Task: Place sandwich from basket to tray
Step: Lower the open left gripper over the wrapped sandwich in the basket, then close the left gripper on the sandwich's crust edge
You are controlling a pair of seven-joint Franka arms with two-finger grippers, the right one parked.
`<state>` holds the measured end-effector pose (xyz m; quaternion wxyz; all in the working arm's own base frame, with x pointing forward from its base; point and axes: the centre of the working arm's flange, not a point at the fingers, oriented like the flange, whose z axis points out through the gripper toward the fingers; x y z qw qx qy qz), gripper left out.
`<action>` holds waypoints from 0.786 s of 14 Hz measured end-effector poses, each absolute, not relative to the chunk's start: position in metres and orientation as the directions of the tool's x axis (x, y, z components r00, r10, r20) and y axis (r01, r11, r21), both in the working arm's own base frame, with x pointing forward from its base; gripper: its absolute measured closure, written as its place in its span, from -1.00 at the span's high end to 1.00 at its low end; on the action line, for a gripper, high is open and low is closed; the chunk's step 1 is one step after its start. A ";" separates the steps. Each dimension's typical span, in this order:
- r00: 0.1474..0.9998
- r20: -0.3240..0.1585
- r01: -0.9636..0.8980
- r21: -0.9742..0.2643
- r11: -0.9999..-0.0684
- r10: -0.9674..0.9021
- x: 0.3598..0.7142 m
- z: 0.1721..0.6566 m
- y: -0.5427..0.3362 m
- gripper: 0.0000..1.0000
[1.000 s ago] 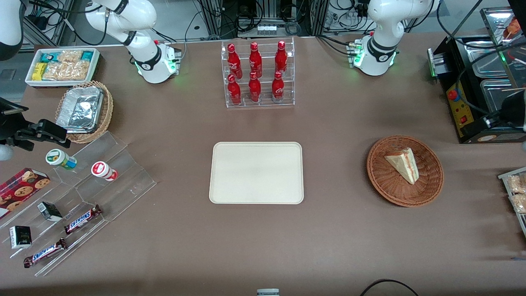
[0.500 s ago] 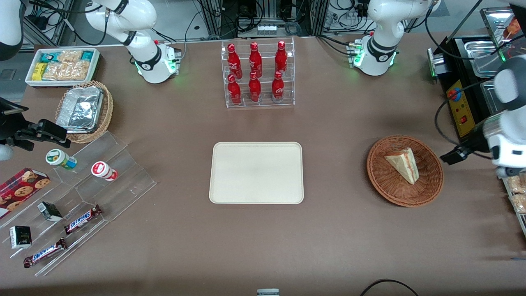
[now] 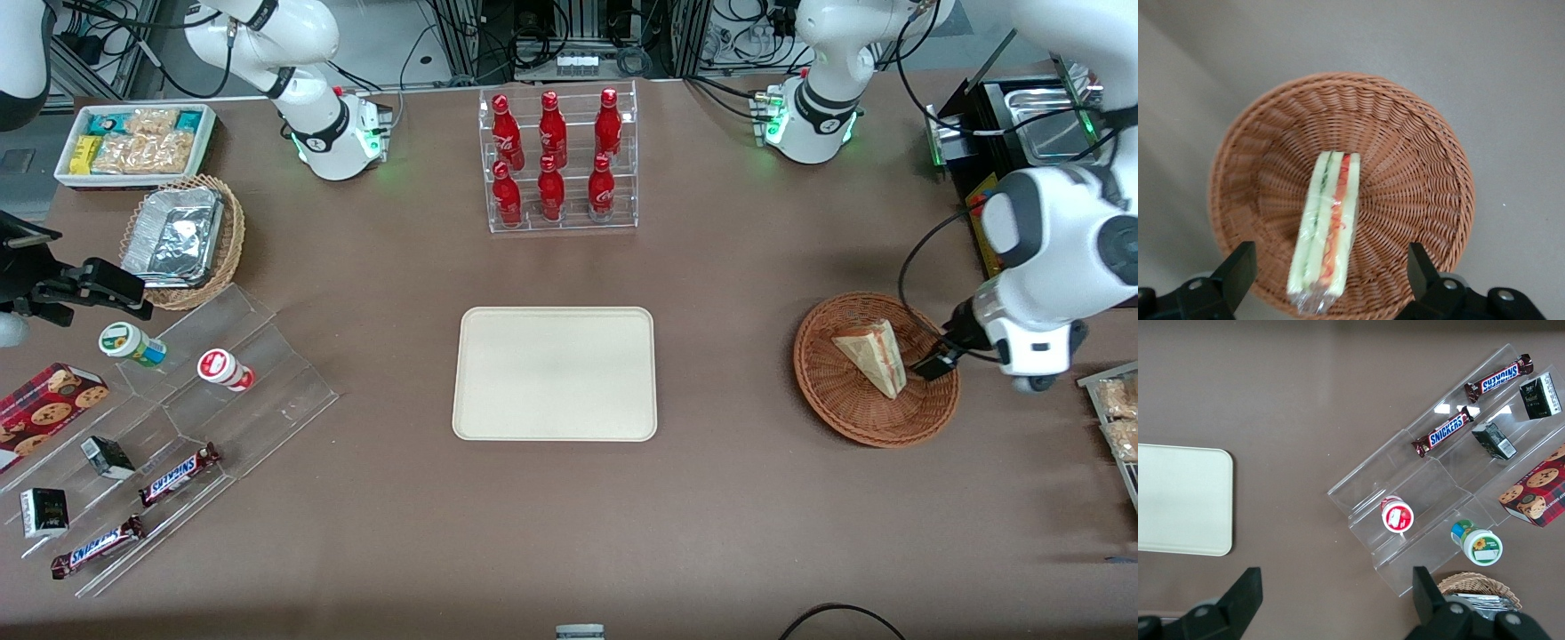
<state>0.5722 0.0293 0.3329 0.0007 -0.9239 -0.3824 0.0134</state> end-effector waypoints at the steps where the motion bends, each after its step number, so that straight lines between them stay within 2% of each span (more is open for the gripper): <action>1: 0.713 -0.033 0.701 -0.021 -0.713 0.701 0.571 0.317 0.026 1.00; 6: 0.758 -0.057 0.643 -0.099 -0.759 0.650 0.565 0.271 0.017 1.00; 11: 0.768 -0.047 0.634 -0.085 -0.768 0.639 0.561 0.239 0.015 1.00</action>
